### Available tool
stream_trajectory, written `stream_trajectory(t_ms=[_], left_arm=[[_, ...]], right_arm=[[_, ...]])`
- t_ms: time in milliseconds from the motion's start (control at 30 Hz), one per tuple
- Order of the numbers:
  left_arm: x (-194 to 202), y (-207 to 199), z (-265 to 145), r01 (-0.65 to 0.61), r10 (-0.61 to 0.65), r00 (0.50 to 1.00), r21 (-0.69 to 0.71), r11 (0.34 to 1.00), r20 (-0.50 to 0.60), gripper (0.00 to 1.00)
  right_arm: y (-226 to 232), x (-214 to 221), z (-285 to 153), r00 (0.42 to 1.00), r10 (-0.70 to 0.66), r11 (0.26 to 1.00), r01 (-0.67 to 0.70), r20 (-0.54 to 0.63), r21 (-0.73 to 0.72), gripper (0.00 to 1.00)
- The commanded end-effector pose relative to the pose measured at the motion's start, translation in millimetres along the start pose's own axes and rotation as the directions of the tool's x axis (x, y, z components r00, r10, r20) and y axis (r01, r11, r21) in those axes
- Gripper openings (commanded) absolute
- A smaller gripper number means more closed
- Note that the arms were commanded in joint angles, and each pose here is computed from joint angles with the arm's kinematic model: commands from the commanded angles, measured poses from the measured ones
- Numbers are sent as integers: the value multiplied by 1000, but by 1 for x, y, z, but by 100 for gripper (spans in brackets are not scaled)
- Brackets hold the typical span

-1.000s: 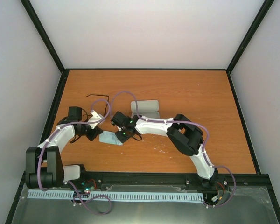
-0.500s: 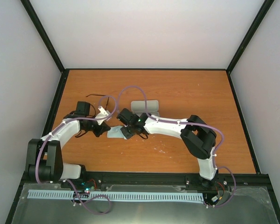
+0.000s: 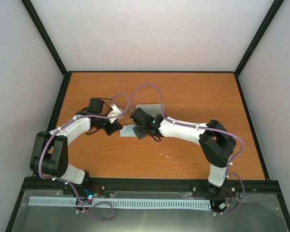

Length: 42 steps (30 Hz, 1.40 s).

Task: Organize the sunglasses
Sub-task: Place the glasses cleaning cloth in the sunglasses case.

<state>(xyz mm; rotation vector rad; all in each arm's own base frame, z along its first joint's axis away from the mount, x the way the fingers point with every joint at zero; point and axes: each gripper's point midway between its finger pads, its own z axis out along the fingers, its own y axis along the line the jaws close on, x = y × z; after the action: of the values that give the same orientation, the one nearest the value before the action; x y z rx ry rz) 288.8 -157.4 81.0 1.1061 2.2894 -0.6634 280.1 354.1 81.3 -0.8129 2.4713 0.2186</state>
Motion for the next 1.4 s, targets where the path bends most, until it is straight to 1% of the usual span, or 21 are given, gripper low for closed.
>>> stream_trajectory(t_ms=[0, 267, 600, 800, 1167, 1367], left_arm=[[-28, -3, 7, -33, 33, 999, 12, 999, 36, 1], [-56, -11, 28, -69, 67, 997, 51, 996, 49, 0], [-83, 3, 43, -93, 89, 994, 63, 994, 62, 1], [-84, 9, 60, -81, 77, 996, 93, 992, 50, 0], [-84, 15, 86, -68, 64, 997, 123, 990, 33, 0], [-84, 21, 97, -67, 65, 998, 129, 989, 17, 1]], right_arm=[[-19, -8, -13, 999, 25, 999, -26, 36, 34, 3], [-49, -6, -20, 998, 59, 997, -60, 30, 57, 3], [-77, -11, -21, 995, 92, 993, -94, 32, 68, 3], [-94, -16, -17, 992, 118, 991, -120, 32, 60, 3], [-106, 2, 15, 990, 132, 991, -130, -54, 39, 3], [-114, 7, 29, 985, 151, 988, -149, -82, 28, 3]])
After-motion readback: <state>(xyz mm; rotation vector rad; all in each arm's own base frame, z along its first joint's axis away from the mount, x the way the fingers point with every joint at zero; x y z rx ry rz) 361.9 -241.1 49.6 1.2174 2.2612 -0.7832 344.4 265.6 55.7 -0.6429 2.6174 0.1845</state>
